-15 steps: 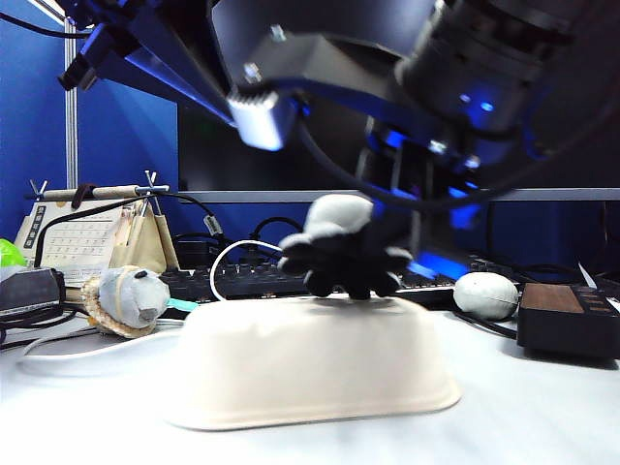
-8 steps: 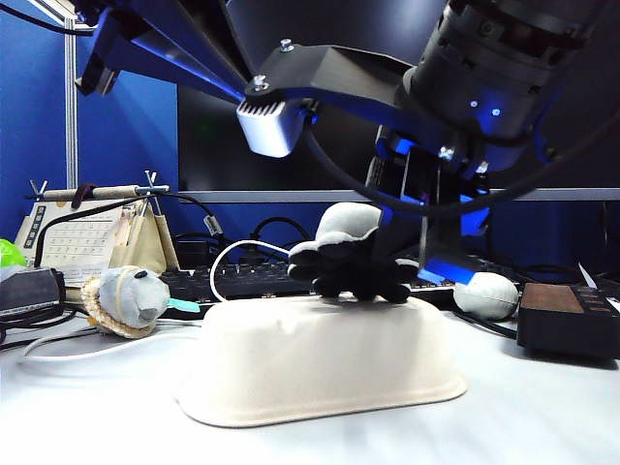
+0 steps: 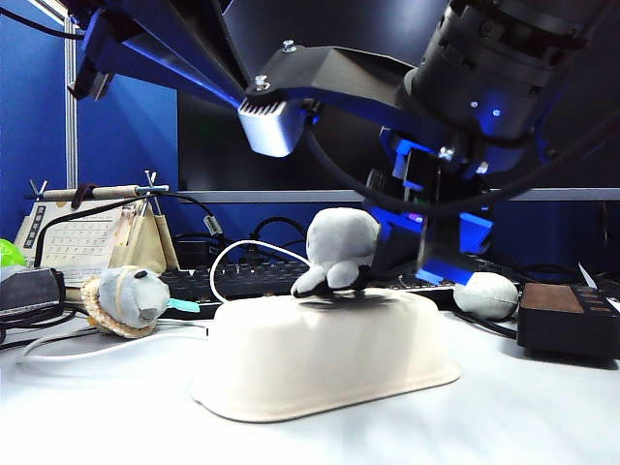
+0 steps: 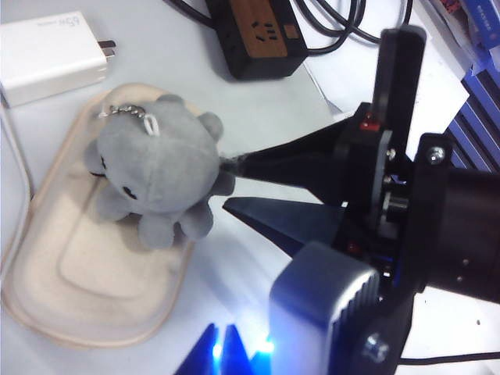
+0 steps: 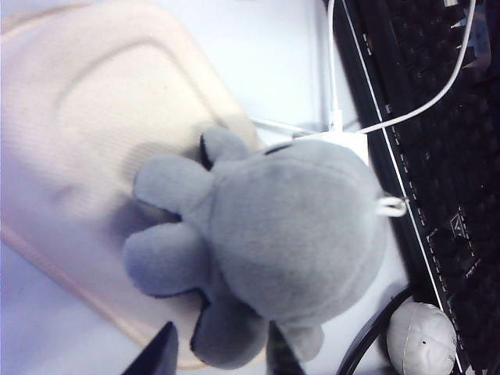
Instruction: Place the tilting octopus upright.
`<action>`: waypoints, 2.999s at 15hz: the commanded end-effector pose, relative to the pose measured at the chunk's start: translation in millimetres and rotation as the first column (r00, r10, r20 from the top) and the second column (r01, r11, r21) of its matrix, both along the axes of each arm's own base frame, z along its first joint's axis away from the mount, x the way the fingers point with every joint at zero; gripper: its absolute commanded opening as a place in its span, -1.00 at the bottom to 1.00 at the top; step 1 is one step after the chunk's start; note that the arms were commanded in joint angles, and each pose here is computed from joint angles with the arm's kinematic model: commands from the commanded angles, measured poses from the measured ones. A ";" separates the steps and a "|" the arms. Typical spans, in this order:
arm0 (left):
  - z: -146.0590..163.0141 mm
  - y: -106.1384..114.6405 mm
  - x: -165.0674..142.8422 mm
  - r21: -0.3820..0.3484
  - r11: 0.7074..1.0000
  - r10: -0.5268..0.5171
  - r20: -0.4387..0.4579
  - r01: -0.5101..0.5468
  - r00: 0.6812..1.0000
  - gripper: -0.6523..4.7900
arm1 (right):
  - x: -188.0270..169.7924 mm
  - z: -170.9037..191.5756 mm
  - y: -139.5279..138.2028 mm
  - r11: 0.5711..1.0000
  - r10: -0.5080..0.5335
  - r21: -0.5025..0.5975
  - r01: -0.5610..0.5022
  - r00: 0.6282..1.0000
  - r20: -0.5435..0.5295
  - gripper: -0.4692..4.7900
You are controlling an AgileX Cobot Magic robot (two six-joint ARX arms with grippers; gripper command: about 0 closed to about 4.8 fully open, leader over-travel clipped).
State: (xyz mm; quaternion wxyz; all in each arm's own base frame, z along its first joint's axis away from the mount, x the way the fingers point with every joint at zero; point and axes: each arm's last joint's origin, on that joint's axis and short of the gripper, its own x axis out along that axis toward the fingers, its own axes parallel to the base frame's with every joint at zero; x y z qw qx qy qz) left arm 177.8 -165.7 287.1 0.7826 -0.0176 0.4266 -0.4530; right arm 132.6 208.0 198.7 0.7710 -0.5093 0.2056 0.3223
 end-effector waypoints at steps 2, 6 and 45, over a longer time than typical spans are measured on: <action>1.5 -0.1 0.0 -0.008 1.000 -0.003 0.007 0.003 1.000 -0.68 | 0.3 2.4 0.9 1.000 -0.004 0.021 0.004 1.000 0.006 -0.25; 1.2 0.2 0.5 0.008 1.000 0.005 0.027 -0.005 1.000 -0.68 | 0.2 2.3 0.8 1.000 -0.005 0.021 0.005 1.000 0.005 0.01; 62.3 144.0 -161.9 -0.076 0.995 0.088 0.413 -0.063 0.906 -0.78 | -122.4 112.4 -210.7 0.381 -0.064 0.924 -0.016 0.997 0.043 -0.84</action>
